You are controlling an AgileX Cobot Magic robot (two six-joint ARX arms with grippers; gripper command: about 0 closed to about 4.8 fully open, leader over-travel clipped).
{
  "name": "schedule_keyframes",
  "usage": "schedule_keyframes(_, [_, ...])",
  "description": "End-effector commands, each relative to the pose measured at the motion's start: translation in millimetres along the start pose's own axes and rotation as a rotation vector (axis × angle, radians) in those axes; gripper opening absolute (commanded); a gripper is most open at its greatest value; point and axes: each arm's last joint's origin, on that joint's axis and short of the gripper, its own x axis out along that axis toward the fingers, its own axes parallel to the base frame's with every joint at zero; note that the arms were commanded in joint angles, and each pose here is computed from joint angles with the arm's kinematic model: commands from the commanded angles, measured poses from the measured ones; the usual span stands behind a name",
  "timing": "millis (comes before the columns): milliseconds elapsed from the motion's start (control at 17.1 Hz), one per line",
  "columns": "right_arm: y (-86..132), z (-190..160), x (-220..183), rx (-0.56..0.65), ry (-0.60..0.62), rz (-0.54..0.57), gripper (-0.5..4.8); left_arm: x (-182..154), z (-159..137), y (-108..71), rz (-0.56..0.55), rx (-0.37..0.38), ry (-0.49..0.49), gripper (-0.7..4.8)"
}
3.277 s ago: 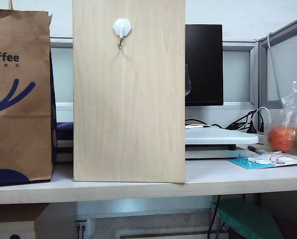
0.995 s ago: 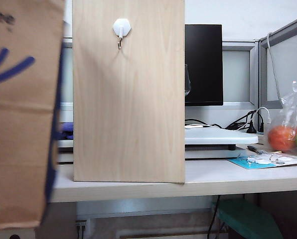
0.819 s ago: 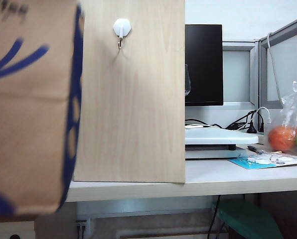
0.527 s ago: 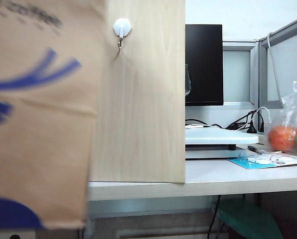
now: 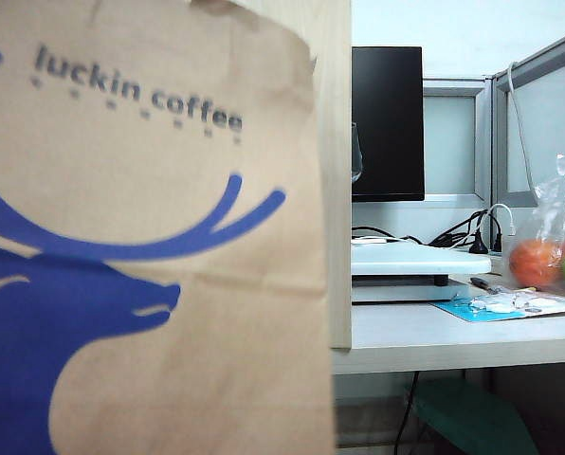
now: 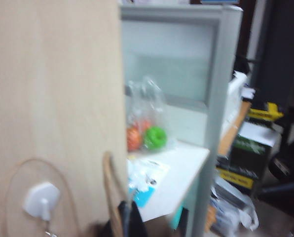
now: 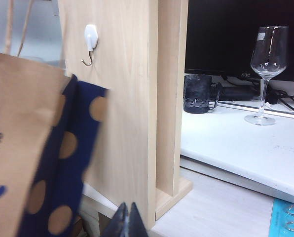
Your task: Pick up the paper bag and hang it on the hook.
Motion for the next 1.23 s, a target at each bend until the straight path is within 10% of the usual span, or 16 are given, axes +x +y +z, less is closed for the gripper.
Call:
schedule_keyframes(59, [0, -1, 0, -0.005, -0.004, 0.003, 0.0, -8, 10, -3.2, -0.012, 0.022, -0.065, -0.06])
schedule_keyframes(1229, [0, -1, 0, -0.005, -0.004, 0.002, 0.0, 57, -49, 32.1, 0.255, 0.1, 0.162, -0.06])
